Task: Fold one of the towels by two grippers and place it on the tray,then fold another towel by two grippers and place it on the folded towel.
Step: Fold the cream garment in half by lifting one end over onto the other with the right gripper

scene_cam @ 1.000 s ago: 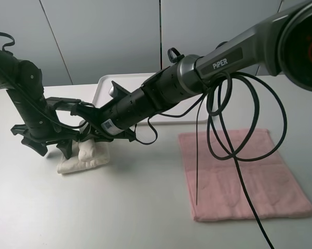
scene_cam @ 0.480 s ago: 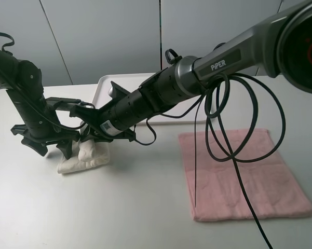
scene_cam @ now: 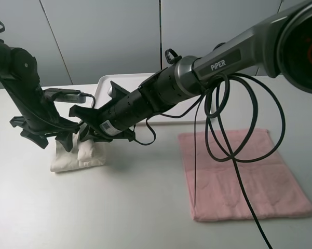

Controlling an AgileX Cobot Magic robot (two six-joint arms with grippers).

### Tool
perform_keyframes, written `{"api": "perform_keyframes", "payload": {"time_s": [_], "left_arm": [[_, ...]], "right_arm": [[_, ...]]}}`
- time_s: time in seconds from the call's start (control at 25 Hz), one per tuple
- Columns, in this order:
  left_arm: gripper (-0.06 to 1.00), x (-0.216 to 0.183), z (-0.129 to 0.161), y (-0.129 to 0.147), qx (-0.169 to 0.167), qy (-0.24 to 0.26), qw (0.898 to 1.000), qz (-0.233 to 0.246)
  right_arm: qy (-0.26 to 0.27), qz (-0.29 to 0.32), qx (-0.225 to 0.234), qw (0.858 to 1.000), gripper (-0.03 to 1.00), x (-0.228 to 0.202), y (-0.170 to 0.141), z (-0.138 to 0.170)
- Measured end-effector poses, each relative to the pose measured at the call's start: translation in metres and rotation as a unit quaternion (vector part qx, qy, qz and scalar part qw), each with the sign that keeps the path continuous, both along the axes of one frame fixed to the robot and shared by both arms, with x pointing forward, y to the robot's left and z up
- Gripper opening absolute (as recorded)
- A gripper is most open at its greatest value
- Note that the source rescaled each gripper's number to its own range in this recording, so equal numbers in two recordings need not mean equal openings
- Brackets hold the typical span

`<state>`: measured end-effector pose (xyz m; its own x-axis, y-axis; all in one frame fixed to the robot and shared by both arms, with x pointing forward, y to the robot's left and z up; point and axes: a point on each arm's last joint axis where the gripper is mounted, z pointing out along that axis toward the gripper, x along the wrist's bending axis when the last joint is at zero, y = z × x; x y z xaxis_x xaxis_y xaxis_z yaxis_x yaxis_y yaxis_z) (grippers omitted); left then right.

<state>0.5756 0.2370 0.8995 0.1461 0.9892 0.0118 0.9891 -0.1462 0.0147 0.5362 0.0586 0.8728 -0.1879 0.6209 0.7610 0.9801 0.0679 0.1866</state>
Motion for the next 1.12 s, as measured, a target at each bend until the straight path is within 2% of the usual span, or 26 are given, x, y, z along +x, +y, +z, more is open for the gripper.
{"api": "perform_keyframes", "payload": {"time_s": [0.48, 0.84, 0.92, 1.12], "left_arm": [[0.84, 0.011, 0.059, -0.003, -0.008, -0.025, 1.000, -0.015], [0.84, 0.024, 0.101, -0.006, -0.016, -0.058, 0.998, -0.023], [0.84, 0.024, 0.106, -0.006, -0.016, -0.061, 0.998, -0.031], [0.84, 0.024, 0.107, -0.006, -0.015, -0.059, 0.998, -0.036]], "right_arm": [[0.002, 0.000, 0.001, 1.000, 0.08, 0.000, 0.000, 0.000], [0.044, -0.044, 0.034, 0.998, 0.09, -0.003, 0.008, 0.004], [0.040, -0.048, 0.043, 0.997, 0.15, -0.008, 0.015, 0.006], [-0.001, -0.038, 0.030, 0.999, 0.41, -0.026, 0.034, 0.007]]}}
